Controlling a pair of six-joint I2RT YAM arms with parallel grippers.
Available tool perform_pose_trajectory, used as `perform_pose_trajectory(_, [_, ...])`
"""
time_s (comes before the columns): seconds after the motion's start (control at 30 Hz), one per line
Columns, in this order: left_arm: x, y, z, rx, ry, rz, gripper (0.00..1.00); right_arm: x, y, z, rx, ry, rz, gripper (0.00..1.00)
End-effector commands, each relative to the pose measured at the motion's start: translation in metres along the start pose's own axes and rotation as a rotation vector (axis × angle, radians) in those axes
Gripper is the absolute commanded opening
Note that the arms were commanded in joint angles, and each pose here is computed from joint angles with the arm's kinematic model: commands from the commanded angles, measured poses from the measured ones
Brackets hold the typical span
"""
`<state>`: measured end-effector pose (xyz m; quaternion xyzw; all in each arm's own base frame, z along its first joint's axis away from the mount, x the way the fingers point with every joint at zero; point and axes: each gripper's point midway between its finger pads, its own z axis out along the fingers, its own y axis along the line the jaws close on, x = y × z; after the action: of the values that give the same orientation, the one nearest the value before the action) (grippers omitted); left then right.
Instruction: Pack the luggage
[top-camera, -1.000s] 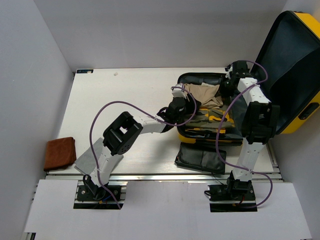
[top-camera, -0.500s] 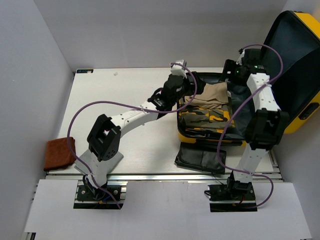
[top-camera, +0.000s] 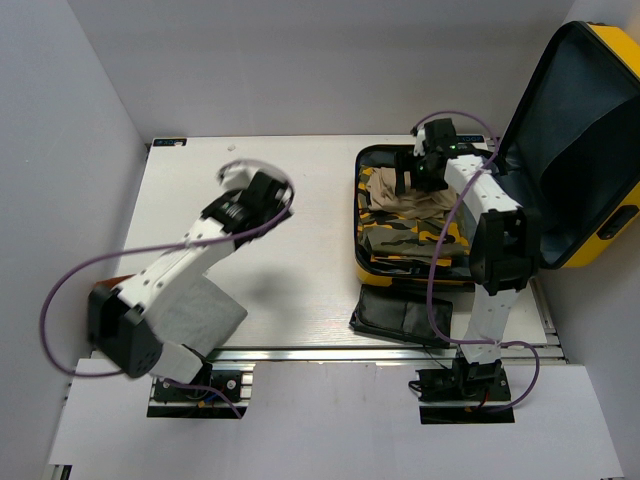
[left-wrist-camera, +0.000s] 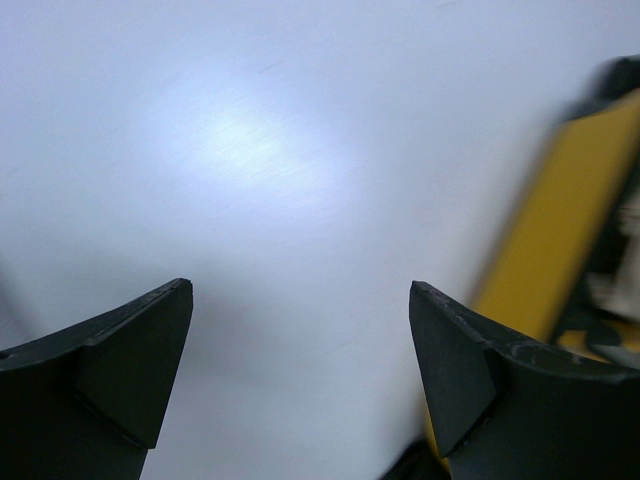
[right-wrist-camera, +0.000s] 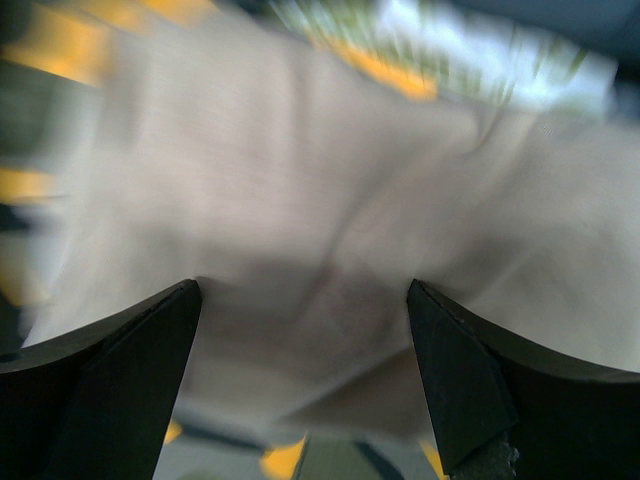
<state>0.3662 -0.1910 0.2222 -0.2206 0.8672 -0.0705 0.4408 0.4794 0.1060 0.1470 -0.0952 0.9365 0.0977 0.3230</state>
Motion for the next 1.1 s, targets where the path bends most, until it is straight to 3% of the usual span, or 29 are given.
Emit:
perform_pose_trajectory(0.0, [0.057, 0.129, -0.041, -0.367, 0.122, -0.111, 0.98, 0.026, -0.031, 0.013, 0.165, 0.089, 0.022, 0.89])
perform_pose_trajectory(0.13, [0.099, 0.194, -0.067, -0.518, 0.177, -0.313, 0.98, 0.0, -0.01, -0.002, 0.115, -0.009, 0.009, 0.89])
perform_pose_trajectory(0.3, [0.121, 0.238, -0.07, -0.611, 0.131, -0.404, 0.98, -0.035, 0.016, -0.049, 0.022, -0.205, 0.025, 0.89])
perform_pose_trajectory(0.5, [0.149, 0.269, -0.022, -0.698, 0.057, -0.428, 0.98, -0.06, 0.034, -0.127, -0.04, -0.429, 0.004, 0.89])
perform_pose_trajectory(0.6, [0.157, 0.264, 0.007, -0.713, 0.074, -0.406, 0.98, -0.064, 0.037, -0.153, -0.041, -0.481, -0.012, 0.89])
perform_pose_trajectory(0.63, [0.166, 0.269, 0.016, -0.735, 0.113, -0.335, 0.98, -0.066, 0.038, -0.161, -0.042, -0.502, -0.015, 0.89])
perform_pose_trajectory(0.7, [0.171, 0.249, 0.043, -0.674, 0.156, -0.363, 0.98, -0.064, 0.038, -0.165, -0.039, -0.509, -0.024, 0.89])
perform_pose_trajectory(0.87, [0.172, 0.217, 0.074, -0.724, 0.261, -0.135, 0.98, -0.06, 0.033, -0.168, -0.01, -0.499, -0.017, 0.89])
perform_pose_trajectory(0.9, [0.157, 0.194, 0.087, -0.681, 0.25, -0.141, 0.98, -0.06, 0.033, -0.169, -0.008, -0.499, -0.015, 0.89])
perform_pose_trajectory(1.07, [0.169, 0.118, 0.127, -0.345, 0.377, -0.033, 0.98, -0.053, 0.038, -0.17, -0.023, -0.485, -0.026, 0.89])
